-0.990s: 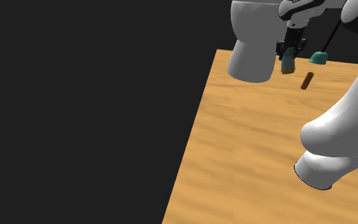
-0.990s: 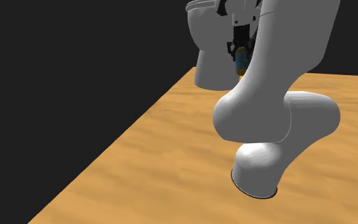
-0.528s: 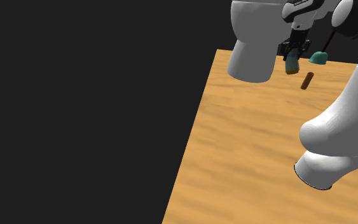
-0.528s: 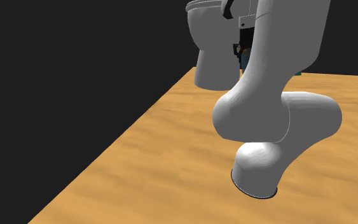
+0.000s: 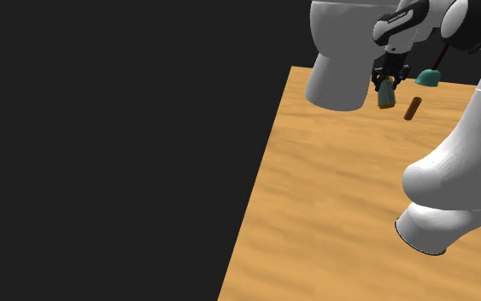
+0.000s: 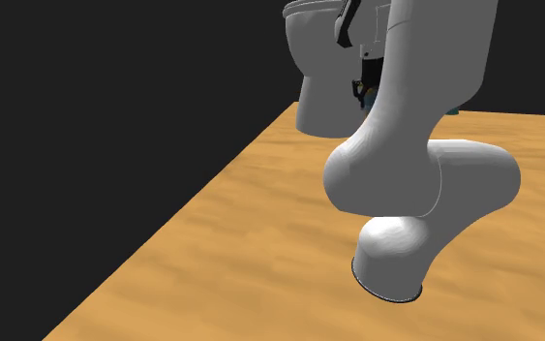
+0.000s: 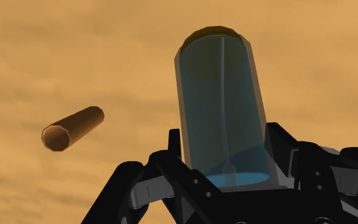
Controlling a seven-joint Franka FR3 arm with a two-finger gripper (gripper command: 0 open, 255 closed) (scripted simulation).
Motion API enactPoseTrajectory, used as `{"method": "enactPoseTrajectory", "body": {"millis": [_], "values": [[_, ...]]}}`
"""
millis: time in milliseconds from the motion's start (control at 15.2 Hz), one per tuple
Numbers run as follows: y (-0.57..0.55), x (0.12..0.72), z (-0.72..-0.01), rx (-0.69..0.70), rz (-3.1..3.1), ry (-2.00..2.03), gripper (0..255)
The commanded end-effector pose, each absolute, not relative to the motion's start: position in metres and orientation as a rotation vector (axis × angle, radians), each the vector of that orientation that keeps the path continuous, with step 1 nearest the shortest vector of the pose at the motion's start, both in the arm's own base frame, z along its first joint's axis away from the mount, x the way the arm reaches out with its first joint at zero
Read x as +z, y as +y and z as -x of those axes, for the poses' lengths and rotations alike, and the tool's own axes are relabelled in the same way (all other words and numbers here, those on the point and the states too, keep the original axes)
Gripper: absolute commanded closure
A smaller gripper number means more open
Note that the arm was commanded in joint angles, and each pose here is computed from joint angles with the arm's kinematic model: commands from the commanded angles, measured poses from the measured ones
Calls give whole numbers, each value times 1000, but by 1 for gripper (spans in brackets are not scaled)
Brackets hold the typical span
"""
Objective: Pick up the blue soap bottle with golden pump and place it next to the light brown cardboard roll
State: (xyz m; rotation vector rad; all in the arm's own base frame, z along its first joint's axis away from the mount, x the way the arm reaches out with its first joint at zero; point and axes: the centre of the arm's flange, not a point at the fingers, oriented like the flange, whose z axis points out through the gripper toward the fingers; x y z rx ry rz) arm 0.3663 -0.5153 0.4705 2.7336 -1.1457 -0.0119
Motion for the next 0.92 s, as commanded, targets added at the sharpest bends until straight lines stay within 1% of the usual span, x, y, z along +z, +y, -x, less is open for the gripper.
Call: {"method": "enactPoseTrajectory", "body": {"millis": [0, 858], "values": [[-515, 455, -368, -23, -2738, -1144, 255], [-515, 386, -368, -23, -2738, -1144, 255]]}}
